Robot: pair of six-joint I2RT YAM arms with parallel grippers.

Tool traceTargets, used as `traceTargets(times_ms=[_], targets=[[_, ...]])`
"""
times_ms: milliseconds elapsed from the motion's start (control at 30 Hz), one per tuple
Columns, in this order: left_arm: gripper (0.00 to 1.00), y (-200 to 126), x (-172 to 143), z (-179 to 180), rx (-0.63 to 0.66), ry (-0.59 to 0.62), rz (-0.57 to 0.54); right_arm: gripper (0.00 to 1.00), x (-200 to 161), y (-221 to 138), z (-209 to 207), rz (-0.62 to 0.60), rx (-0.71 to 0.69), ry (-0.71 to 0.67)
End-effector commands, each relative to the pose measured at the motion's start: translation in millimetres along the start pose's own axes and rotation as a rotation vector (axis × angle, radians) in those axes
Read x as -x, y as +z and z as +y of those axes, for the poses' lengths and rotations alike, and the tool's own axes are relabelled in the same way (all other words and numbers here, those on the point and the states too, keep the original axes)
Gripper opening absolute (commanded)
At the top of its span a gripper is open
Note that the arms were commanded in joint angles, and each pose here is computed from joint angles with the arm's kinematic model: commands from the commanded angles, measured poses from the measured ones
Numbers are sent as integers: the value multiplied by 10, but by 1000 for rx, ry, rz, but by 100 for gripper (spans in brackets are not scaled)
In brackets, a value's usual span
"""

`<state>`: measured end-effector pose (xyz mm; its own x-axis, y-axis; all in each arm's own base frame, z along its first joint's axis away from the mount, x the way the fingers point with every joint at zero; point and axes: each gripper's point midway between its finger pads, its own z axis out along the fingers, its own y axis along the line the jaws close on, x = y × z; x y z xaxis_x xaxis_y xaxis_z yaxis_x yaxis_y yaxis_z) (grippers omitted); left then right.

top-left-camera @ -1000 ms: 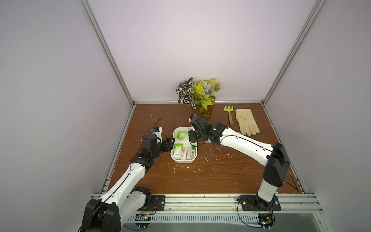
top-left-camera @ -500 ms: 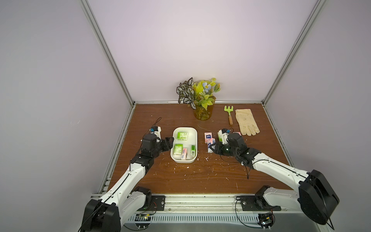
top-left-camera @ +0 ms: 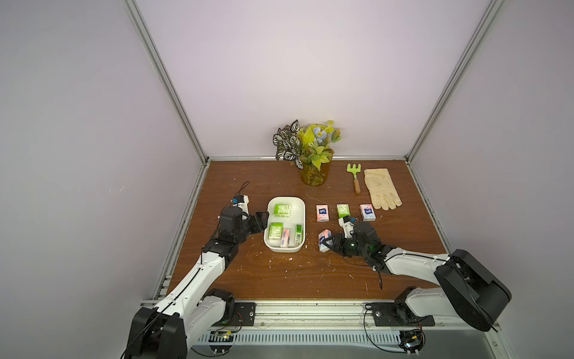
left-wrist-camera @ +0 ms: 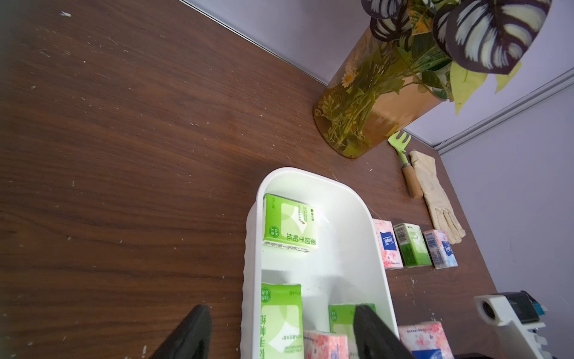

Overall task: Take the pocket tissues out of the storage box
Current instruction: Place the pocket tissues at the center of the board.

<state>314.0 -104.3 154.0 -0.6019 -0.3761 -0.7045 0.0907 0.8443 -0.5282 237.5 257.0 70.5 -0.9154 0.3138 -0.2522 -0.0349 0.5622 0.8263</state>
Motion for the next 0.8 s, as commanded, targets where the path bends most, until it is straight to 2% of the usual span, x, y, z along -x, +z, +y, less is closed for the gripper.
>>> traceTargets(times_ms=[0, 333, 533, 667, 767], targets=[[69, -39, 97, 26, 15, -5, -34, 30, 63, 20, 184, -23, 97, 1], [70, -35, 74, 42, 20, -4, -25, 32, 102, 108, -10, -54, 39, 35], [70, -21, 47, 54, 21, -6, -18, 40, 92, 127, -146, -56, -13, 52], [70, -32, 56, 48, 20, -5, -22, 42, 71, 112, -208, -49, -42, 57], [70, -35, 59, 46, 20, -6, -23, 50, 95, 77, -249, -68, -75, 53]])
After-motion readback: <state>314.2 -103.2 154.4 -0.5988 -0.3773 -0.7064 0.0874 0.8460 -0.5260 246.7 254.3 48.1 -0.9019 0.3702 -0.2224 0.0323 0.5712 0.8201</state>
